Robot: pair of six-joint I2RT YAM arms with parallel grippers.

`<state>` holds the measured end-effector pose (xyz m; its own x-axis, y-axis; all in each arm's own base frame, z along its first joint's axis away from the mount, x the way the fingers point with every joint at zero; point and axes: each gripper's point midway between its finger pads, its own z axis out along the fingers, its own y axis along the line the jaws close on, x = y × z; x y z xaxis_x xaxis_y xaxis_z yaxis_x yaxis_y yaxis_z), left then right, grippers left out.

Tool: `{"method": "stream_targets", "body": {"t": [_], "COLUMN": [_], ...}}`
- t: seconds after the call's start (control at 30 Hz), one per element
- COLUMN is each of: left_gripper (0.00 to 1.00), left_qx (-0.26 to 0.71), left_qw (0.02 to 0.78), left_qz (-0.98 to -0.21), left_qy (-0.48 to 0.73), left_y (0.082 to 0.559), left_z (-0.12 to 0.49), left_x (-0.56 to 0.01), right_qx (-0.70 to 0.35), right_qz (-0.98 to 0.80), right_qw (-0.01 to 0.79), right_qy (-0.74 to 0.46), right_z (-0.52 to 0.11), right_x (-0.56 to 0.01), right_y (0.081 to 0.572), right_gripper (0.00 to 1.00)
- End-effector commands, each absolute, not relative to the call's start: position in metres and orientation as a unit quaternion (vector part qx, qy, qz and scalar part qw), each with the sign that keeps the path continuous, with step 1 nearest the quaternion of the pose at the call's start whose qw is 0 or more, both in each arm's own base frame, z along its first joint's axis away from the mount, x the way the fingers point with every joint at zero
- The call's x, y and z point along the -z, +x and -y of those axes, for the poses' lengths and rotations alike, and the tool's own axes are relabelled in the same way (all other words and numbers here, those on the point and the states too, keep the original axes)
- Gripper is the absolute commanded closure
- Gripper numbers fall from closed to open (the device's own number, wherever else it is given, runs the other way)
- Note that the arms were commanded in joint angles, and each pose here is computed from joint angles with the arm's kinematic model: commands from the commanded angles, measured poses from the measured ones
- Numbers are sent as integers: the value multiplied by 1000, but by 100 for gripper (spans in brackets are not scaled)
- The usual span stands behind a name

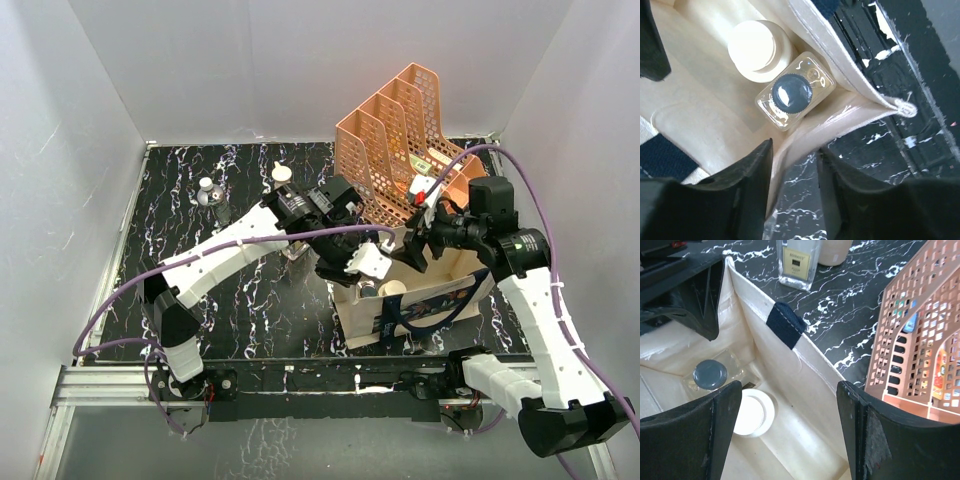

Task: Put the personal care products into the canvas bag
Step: Place the care product in the canvas bag, then pick up the care product from the center of the board.

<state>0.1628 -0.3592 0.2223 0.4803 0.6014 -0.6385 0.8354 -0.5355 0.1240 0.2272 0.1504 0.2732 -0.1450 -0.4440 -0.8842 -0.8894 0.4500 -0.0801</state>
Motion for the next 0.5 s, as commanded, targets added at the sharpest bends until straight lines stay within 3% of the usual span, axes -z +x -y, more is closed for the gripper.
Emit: {"method": "stream_targets", "body": {"t": [0.0,0.27,0.47], "left_gripper": [54,33,18], "left_qx": [278,249,221], "left_qw": [236,268,303], "left_qz": [-453,-474,-526], "left_qy": [814,801,764], "left_y": [156,158,190], "left_z": [355,337,297], "left_x": [-257,-290,-308], "right_qx": [-240,-233,-224], "right_qz": [-695,-670,-679], "right_qw": [499,553,573], "right_qy": [-458,-437,-401], "right_z": [-152,-161,-175], "right_x": [-314,-366,-374], "right_y": [232,267,312], "right_gripper": [21,19,13]}}
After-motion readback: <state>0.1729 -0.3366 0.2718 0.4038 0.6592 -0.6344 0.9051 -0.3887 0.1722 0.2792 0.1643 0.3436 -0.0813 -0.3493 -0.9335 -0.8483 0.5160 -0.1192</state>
